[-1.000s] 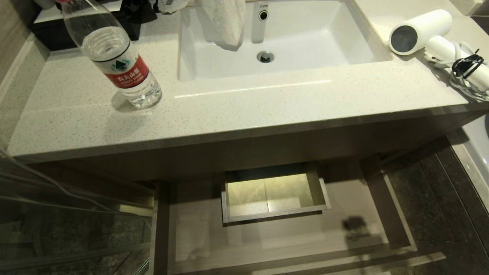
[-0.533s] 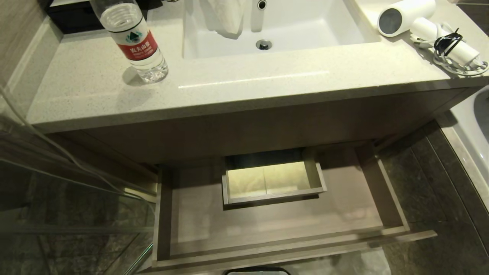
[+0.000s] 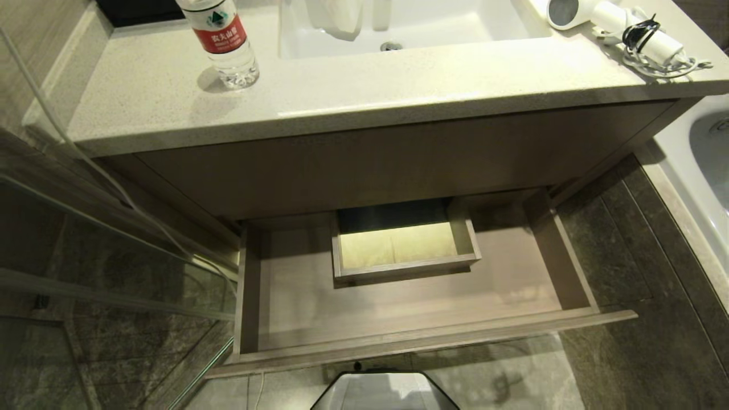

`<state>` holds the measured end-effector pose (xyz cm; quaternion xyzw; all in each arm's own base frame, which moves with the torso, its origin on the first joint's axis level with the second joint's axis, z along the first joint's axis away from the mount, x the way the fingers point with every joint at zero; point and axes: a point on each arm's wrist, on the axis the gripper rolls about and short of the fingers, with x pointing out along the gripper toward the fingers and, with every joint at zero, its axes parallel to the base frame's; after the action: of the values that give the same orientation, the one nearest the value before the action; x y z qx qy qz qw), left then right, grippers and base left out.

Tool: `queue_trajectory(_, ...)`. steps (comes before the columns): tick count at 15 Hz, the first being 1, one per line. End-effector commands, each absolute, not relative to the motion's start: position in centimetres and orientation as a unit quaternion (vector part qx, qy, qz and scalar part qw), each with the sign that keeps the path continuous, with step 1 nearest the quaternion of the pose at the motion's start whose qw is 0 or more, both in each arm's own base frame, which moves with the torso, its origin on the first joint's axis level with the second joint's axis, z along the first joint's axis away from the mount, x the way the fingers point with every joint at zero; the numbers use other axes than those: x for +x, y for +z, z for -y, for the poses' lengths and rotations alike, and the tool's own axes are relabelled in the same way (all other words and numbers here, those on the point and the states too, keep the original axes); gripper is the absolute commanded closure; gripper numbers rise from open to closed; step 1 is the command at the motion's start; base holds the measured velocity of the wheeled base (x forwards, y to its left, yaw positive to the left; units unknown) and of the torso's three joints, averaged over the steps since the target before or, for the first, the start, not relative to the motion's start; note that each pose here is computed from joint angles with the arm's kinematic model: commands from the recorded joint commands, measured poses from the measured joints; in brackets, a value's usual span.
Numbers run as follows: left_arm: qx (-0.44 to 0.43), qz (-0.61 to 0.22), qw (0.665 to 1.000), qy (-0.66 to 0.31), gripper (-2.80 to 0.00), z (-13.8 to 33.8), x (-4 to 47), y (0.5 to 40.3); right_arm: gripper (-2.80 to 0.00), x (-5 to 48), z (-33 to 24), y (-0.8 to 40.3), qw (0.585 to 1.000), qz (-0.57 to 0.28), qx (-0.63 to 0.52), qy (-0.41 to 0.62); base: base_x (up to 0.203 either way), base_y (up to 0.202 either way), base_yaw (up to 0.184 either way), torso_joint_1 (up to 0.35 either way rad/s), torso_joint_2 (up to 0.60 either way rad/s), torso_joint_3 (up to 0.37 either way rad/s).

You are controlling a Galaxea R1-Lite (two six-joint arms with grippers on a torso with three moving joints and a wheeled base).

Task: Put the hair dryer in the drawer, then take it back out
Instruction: Close the drawer

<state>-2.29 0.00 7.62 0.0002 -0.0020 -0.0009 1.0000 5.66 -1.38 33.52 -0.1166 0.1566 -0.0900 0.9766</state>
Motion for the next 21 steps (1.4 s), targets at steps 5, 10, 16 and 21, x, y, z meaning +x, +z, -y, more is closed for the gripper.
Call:
queue_trajectory(5, 0.001, 0.002, 1.000, -0.001, 0.00, 0.00, -2.28, 7.63, 0.00, 5.64, 1.37, 33.40, 0.976, -0.160, -0.118, -0.090, 0.000, 0.000, 0.000, -0.033, -0.01, -0.047)
queue_trajectory(10, 0.000, 0.002, 1.000, -0.001, 0.00, 0.00, -2.29, 7.62, 0.00, 5.80, 1.35, 33.45, 0.978, -0.149, -0.120, -0.087, 0.000, 0.000, 0.000, -0.054, 0.10, 0.039)
queue_trajectory(16, 0.000, 0.002, 1.000, -0.001, 0.00, 0.00, -2.28, 7.63, 0.00, 5.68, 1.33, 33.26, 0.978, -0.150, -0.119, -0.087, 0.000, 0.000, 0.000, -0.191, 0.35, 0.147)
queue_trajectory(21, 0.000, 0.002, 1.000, -0.001, 0.00, 0.00, -2.28, 7.63, 0.00, 5.64, 1.31, 33.03, 0.978, -0.151, -0.119, -0.086, 0.000, 0.000, 0.000, -0.281, 0.50, 0.207)
